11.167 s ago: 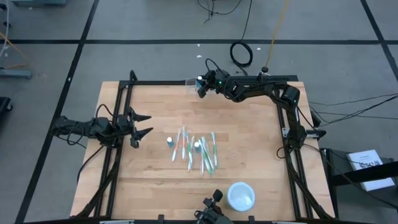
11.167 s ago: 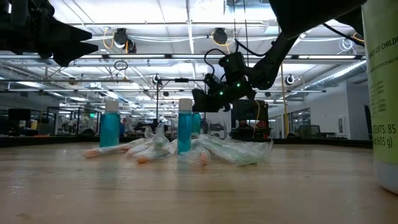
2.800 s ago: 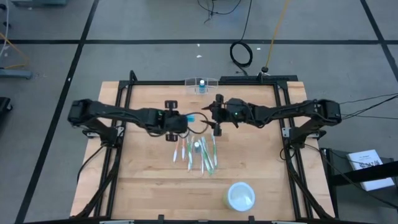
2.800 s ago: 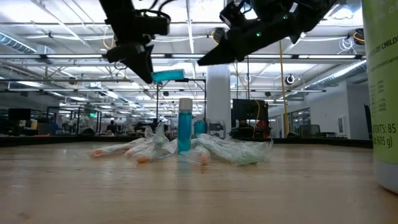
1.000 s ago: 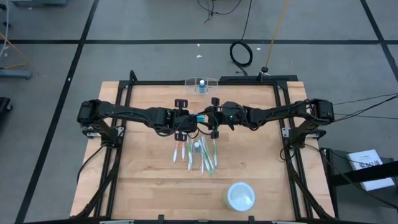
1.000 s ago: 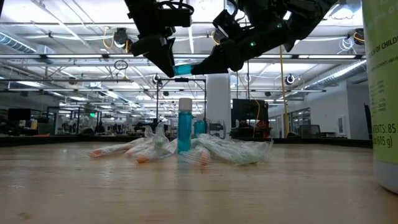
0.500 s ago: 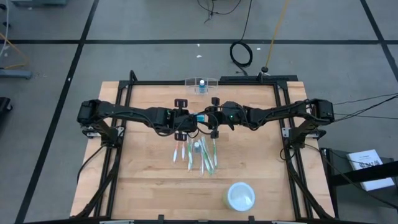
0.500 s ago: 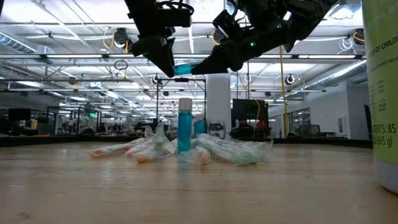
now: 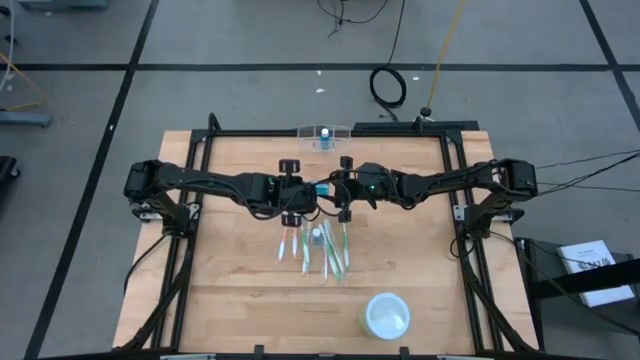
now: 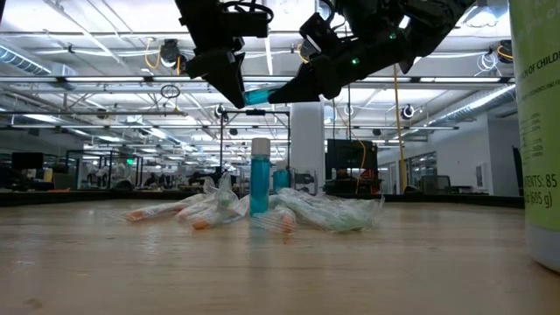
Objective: Pick & Place toothbrushing station
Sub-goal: Put the blue mouthwash into the transparent organizer
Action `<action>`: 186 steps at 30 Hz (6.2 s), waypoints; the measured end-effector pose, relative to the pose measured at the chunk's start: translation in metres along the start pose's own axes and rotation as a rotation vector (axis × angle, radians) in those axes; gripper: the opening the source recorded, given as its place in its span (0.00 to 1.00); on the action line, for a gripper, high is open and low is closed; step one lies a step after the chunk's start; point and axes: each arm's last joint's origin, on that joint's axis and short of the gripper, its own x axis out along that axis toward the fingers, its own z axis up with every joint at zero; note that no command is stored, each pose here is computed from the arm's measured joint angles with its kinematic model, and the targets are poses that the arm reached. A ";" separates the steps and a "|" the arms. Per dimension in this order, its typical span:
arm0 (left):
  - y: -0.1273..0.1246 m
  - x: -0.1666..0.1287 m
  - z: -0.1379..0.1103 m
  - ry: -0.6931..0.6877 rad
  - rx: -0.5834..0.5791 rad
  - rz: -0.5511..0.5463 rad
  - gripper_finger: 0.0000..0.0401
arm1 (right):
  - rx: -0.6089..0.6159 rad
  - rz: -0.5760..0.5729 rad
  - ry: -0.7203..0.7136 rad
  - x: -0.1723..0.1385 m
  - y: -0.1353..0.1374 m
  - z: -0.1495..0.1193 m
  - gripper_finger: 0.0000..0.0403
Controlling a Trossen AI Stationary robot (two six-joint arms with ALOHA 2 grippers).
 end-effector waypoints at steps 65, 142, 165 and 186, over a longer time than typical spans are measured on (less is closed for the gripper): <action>0.028 -0.032 -0.006 -0.123 -0.296 -0.014 0.84 | 0.410 0.030 0.585 0.045 0.066 -0.067 0.48; -0.011 0.019 0.013 -0.323 0.055 0.054 0.84 | 0.226 0.114 0.346 -0.044 0.006 0.024 0.23; -0.029 0.017 0.024 -0.304 0.160 0.270 0.62 | 0.244 0.039 0.301 -0.042 0.001 0.028 0.23; -0.031 0.017 0.023 -0.307 0.110 0.256 0.28 | 0.249 0.039 0.294 -0.043 0.001 0.030 0.26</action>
